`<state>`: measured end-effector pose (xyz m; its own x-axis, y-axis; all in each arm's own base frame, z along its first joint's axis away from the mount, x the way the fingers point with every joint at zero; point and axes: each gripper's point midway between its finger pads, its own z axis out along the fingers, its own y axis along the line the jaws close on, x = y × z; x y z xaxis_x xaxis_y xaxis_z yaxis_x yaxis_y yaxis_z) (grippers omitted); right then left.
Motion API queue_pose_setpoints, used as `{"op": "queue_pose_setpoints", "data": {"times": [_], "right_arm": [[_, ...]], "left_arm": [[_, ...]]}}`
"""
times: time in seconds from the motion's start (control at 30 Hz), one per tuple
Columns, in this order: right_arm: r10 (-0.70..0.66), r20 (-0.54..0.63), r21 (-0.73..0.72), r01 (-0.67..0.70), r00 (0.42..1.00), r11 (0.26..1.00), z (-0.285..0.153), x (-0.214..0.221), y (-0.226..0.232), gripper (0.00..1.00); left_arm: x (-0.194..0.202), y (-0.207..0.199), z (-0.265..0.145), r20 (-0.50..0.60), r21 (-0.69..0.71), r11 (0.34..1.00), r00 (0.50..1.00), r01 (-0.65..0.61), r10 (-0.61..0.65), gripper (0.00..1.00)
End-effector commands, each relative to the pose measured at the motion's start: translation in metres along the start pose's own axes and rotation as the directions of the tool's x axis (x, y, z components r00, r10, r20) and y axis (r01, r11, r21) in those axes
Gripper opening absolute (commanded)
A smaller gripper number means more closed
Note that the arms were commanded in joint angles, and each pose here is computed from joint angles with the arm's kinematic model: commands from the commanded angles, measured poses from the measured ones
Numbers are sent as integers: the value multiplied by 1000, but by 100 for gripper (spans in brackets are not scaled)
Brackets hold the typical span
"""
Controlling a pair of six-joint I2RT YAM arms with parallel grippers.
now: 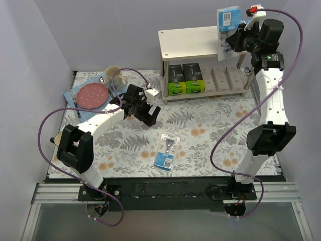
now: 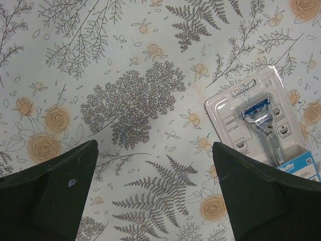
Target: Place and organize the shaving razors onto the shelf
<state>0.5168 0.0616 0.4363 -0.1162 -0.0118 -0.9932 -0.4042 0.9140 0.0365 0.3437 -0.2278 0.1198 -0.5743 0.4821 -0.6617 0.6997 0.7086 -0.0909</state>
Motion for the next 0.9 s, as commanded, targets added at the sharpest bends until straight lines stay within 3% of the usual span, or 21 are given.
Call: {"op": "queue_pose_setpoints", "data": {"times": [0.0, 0.3, 0.5, 0.87], "right_arm": [[108, 26, 63, -109, 994, 992, 15, -2, -14, 1], [131, 30, 52, -132, 991, 990, 48, 10, -17, 1], [157, -26, 24, -156, 987, 987, 73, 35, 6, 1], [193, -52, 111, -187, 980, 976, 104, 63, 6, 1]], "left_arm": [[-21, -3, -18, 78, -12, 1000, 997, -26, 27, 98], [-11, -5, -19, 65, -8, 1000, 998, -23, 23, 98], [-11, -5, -16, 58, -2, 1000, 998, -19, 19, 98], [-7, -5, -12, 47, 0, 1000, 999, -18, 18, 98]]}}
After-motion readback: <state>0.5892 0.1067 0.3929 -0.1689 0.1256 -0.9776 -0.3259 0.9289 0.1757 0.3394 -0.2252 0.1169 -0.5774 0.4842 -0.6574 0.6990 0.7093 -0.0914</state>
